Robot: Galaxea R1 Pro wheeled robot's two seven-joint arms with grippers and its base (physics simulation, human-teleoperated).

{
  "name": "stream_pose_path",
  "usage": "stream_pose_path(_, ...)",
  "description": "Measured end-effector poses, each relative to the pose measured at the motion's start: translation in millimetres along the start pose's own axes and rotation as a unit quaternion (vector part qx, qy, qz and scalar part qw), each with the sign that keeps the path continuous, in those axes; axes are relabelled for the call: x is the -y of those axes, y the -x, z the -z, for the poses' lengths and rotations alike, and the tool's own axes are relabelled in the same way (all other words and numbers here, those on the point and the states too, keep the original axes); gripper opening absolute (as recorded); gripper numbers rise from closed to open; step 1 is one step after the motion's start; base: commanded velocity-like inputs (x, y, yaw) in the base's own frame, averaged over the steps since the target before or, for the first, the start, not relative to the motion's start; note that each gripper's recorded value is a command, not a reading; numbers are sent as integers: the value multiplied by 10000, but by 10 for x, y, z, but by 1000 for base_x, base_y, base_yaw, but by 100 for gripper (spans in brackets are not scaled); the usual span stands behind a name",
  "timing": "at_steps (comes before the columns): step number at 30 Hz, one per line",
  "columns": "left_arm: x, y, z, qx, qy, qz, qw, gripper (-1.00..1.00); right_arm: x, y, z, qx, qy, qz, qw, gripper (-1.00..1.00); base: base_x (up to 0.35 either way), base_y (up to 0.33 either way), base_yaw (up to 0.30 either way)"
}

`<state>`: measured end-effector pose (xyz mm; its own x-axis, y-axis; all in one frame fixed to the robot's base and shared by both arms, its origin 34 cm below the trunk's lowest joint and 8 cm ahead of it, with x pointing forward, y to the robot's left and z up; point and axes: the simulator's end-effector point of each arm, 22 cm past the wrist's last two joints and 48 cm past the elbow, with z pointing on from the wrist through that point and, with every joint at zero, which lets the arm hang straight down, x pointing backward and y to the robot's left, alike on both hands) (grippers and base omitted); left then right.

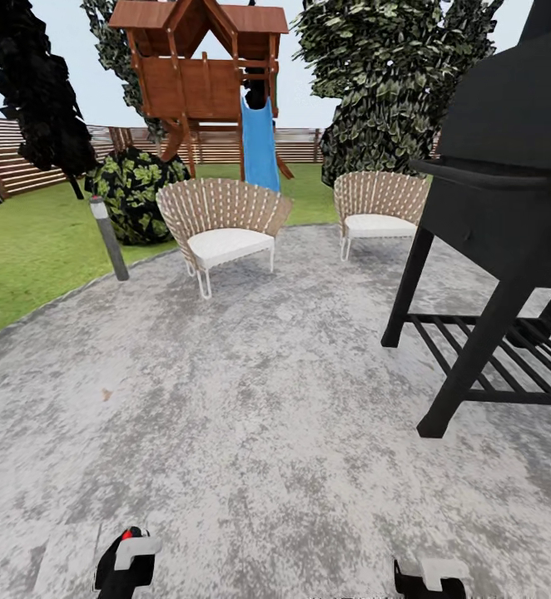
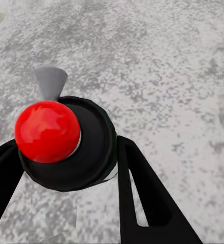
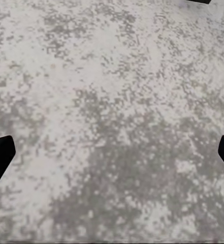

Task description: In the garden, pick up the pesticide atomizer on the floor and spray pesticide onto both trees until each tree trunk is fully covered.

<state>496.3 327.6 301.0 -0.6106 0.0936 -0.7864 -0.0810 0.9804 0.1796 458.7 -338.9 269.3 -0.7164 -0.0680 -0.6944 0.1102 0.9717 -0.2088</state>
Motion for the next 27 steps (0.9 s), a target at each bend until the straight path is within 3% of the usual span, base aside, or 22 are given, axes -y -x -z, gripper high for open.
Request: stream_pose_path(27,-1,-82,47,-56,-4,-6,10000,-100,-17,-31,8,-36,12,-2,10000,100,0,0,-295)
